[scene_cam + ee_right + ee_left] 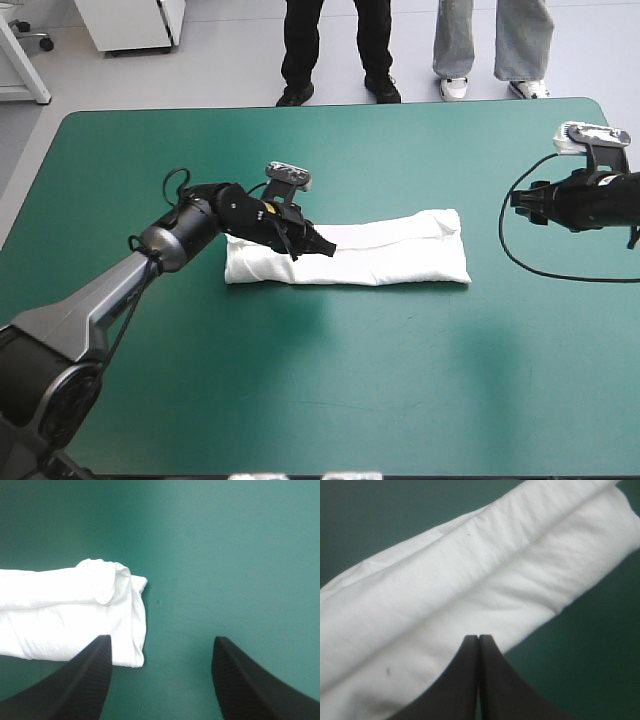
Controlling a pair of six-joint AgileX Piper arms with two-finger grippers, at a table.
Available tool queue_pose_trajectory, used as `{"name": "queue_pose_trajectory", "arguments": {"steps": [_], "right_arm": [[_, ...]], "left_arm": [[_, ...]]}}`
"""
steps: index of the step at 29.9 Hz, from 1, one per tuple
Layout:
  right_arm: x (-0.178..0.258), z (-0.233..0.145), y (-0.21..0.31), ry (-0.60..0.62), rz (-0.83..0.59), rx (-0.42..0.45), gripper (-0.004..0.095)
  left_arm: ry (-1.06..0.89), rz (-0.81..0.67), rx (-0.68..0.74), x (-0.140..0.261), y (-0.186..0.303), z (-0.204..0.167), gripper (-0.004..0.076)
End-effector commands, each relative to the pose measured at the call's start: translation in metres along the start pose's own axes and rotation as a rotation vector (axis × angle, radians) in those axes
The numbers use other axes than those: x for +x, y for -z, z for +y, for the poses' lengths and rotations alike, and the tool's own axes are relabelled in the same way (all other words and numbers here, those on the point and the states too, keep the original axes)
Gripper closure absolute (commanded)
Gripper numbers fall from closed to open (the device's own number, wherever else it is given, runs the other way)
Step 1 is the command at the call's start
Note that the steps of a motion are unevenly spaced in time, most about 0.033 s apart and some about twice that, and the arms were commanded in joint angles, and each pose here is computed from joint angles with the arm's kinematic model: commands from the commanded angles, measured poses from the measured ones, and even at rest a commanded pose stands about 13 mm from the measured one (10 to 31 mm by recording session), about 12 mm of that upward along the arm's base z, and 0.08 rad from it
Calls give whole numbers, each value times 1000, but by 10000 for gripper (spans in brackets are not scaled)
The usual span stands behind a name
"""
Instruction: Fold the cloth
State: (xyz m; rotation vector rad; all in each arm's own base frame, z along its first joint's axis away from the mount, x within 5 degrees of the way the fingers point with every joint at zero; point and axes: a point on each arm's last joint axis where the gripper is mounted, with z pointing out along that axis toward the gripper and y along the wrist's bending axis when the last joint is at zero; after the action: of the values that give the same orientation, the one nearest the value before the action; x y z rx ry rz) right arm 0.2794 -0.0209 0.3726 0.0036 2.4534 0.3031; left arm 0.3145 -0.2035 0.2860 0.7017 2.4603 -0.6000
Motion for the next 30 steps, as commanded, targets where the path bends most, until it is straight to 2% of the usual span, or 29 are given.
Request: {"name": "queue_pose_trajectory", "arguments": {"steps": [1,4,9,15,22,30], "right_arm": [[-10,5,8,18,-75,-43,350],[-12,4,-6,22,-40,-95,350],[-12,3,-33,46,22,-200,350],[-6,0,-67,59,147,-254,348],[2,12,-107,112,253,-305,346],[16,5,-158,66,384,-326,335]], "left_arm": [[-22,-79,37,-24,-6,-15,733],[-47,-40,40,-30,-29,-21,733],[-50,70,-32,-31,-67,-21,733],[-24,141,-53,-27,-98,-15,733],[-15,164,-51,-26,-99,-15,733],[-17,200,-50,-23,-97,-15,733]]}}
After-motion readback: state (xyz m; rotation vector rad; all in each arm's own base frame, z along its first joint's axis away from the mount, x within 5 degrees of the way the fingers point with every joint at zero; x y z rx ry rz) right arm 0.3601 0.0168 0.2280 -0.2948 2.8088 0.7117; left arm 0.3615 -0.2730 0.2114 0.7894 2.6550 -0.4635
